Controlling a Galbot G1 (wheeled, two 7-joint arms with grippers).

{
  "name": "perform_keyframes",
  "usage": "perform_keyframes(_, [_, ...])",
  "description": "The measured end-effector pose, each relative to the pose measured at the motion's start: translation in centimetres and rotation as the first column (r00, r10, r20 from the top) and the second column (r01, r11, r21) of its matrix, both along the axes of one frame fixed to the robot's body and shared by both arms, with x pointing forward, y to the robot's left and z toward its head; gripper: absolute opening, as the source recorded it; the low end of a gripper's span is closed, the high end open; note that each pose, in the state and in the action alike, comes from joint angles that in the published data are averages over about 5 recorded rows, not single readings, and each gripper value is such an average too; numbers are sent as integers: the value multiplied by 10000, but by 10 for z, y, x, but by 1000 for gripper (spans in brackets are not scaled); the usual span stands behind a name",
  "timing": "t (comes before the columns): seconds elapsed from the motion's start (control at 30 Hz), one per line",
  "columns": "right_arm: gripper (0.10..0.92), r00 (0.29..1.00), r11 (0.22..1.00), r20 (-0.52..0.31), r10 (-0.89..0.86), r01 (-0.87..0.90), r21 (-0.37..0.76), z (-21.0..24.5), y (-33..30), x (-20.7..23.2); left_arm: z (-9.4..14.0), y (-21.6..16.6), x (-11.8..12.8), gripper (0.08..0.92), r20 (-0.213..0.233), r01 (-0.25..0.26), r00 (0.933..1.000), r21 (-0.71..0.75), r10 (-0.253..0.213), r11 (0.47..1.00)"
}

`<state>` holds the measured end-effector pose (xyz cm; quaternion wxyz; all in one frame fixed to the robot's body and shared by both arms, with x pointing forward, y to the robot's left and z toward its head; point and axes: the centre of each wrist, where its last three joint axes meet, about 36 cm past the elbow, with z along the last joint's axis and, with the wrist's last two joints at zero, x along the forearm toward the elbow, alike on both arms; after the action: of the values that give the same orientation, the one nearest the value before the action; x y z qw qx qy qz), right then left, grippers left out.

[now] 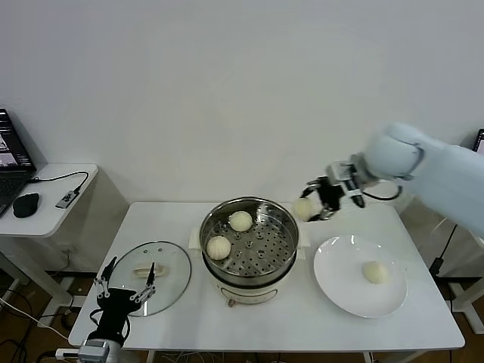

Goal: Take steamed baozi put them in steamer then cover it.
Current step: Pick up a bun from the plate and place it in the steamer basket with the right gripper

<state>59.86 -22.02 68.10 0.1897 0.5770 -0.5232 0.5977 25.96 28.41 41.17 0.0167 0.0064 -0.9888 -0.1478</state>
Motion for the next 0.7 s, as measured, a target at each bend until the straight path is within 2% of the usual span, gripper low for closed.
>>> perform_keyframes(0.3, [619, 9647, 9623, -83, 2632, -2631, -682, -32, 76, 3, 0, 4, 3, 823, 121, -305, 9995, -90, 306, 9995])
perform_keyframes(0.7, [628, 8326, 8137, -300, 5531, -5476, -1950, -69, 127, 1, -2, 8, 1, 823, 153, -495, 9986, -181, 498, 9986])
